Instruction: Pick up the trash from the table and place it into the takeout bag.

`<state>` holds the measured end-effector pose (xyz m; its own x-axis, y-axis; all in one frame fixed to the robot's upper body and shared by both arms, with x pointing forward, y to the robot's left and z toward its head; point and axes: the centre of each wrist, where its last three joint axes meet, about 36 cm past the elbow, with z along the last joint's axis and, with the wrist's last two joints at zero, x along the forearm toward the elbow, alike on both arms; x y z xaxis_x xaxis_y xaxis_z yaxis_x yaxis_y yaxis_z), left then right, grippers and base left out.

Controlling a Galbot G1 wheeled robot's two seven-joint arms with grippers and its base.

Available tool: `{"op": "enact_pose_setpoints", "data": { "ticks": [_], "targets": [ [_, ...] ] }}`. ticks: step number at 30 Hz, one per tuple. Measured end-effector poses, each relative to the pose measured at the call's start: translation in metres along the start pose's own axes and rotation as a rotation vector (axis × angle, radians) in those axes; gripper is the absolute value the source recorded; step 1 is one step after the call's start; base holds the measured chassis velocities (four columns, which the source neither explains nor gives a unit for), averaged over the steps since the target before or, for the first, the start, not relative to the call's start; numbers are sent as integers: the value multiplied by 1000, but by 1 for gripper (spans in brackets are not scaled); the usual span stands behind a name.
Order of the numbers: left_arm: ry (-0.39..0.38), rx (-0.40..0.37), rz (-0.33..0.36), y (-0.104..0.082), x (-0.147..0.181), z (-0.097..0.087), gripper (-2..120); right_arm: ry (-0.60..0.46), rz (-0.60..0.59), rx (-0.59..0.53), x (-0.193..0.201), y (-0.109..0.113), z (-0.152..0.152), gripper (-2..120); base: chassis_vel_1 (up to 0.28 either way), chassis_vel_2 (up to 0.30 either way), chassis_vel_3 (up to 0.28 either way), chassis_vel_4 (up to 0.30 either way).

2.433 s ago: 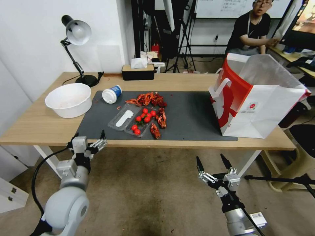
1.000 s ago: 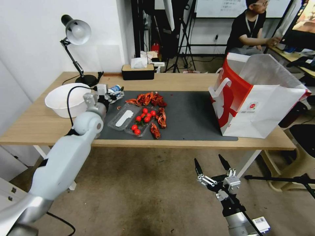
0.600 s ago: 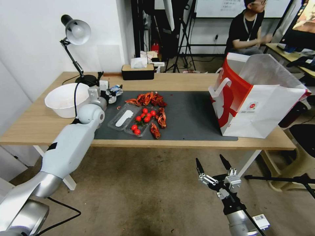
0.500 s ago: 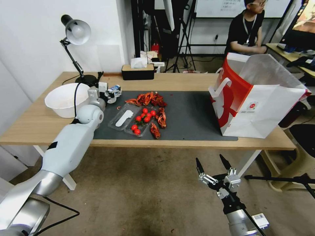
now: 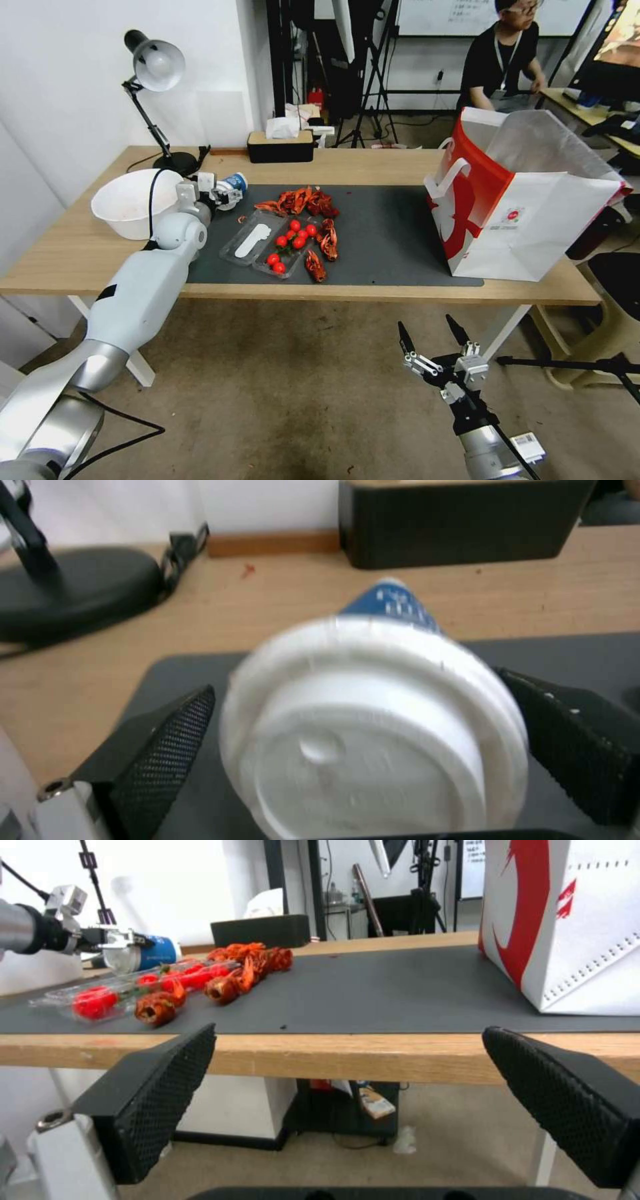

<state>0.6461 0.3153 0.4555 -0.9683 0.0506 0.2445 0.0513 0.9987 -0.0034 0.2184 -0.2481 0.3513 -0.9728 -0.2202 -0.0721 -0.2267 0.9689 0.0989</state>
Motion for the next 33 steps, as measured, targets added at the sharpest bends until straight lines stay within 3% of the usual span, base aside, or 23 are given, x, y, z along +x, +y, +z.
{"op": "enact_pose_setpoints", "data": {
  "ticks": [8, 10, 15, 20, 24, 27, 28, 31, 32, 33],
  "targets": [
    [89, 106, 10, 0, 3, 0, 99, -1, 1, -2, 2, 1, 0, 100, 0, 0, 0, 0],
    [105, 134, 4, 0, 4, 1, 93, -3, 1, -2, 2, 1, -1, 100, 0, 0, 0, 0],
    [100, 156, 9, -2, 8, 0, 77, -6, 1, -2, 2, 1, -1, 100, 0, 0, 0, 0],
    [59, 172, 26, -2, 15, -6, 69, -8, -1, -3, 2, 2, -2, 100, 0, 0, 0, 0],
    [-16, 179, 67, -8, 27, -23, 62, -13, -4, -3, 1, 3, -3, 100, 0, 0, 0, 0],
    [-137, 156, 155, -26, 46, -57, 62, -15, -7, -1, 1, 3, -5, 100, 0, 0, 0, 0],
    [-137, 156, 155, -26, 46, -57, 62, -15, -7, -1, 1, 3, -5, 100, 0, 0, 0, 0],
    [-230, 145, 287, -59, 66, -95, 62, -14, -9, 1, 0, 4, -5, 100, 0, 0, 0, 0],
    [-230, 145, 287, -59, 66, -95, 62, -14, -9, 1, 0, 4, -5, 100, 0, 0, 0, 0],
    [-247, 142, 328, -71, 71, -104, 62, -14, -9, 0, 0, 4, -5, 100, 0, 0, 0, 0]
  ]
}}
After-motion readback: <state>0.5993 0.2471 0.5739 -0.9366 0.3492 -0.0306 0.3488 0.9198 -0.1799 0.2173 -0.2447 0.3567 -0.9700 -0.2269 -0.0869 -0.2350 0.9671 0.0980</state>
